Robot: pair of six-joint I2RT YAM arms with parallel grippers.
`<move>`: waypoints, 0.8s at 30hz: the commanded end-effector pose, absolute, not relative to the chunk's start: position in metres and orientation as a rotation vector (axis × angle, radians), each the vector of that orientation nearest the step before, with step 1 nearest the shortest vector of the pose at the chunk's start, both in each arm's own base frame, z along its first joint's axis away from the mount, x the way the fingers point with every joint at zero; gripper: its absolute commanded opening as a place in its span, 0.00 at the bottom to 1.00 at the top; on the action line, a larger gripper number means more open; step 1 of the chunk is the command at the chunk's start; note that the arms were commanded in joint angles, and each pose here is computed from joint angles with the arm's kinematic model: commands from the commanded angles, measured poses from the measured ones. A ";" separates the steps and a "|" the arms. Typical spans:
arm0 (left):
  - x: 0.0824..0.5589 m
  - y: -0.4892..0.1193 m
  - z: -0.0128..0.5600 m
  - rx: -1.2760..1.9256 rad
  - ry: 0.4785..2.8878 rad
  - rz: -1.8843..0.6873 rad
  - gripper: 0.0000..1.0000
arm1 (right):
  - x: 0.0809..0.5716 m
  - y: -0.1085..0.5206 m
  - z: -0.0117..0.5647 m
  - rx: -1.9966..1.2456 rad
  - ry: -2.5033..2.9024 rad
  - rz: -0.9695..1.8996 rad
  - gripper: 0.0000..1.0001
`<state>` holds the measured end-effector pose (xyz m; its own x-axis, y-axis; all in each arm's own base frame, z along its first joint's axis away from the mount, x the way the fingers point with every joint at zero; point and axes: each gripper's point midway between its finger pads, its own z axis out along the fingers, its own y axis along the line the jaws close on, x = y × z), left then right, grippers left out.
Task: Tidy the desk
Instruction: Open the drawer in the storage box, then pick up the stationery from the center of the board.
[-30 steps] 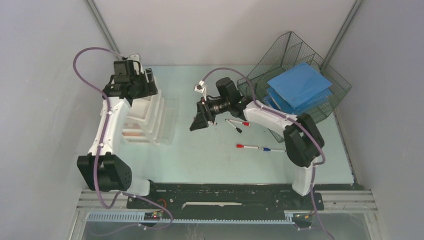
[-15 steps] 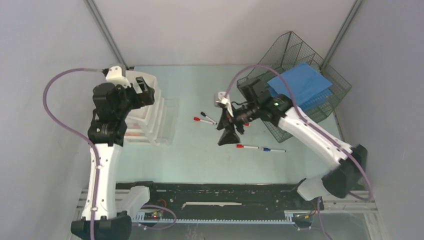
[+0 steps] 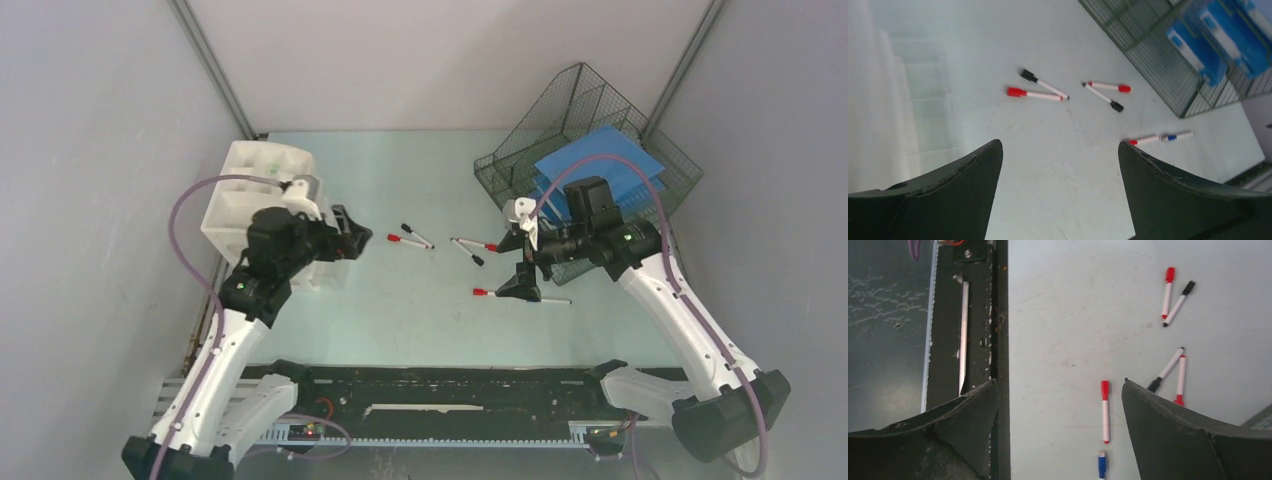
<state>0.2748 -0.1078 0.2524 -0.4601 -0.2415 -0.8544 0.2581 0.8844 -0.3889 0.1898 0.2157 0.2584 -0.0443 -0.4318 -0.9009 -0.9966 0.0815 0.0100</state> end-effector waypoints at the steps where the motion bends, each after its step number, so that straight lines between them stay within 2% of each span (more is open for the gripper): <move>1: 0.279 -0.135 0.240 0.049 1.969 -0.523 0.92 | 0.176 0.213 0.252 -1.530 1.501 0.954 1.00; 7: 0.295 -0.168 0.199 -0.007 2.066 -0.461 0.91 | 0.181 0.211 0.240 -1.550 1.541 0.932 1.00; 19: 0.338 -0.219 0.131 -0.277 2.270 -0.338 0.65 | 0.186 0.213 0.220 -1.618 1.593 0.870 1.00; 24: 0.357 -0.213 0.102 -0.394 2.330 -0.153 0.64 | 0.188 0.212 0.212 -1.645 1.616 0.833 1.00</move>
<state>0.3377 -0.2209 0.1066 -0.7078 -0.2463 -0.6621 -0.0809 0.9593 -0.2704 0.1851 0.2132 0.2175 -0.0032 -0.5376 -0.8432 -1.0000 0.0064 -0.0002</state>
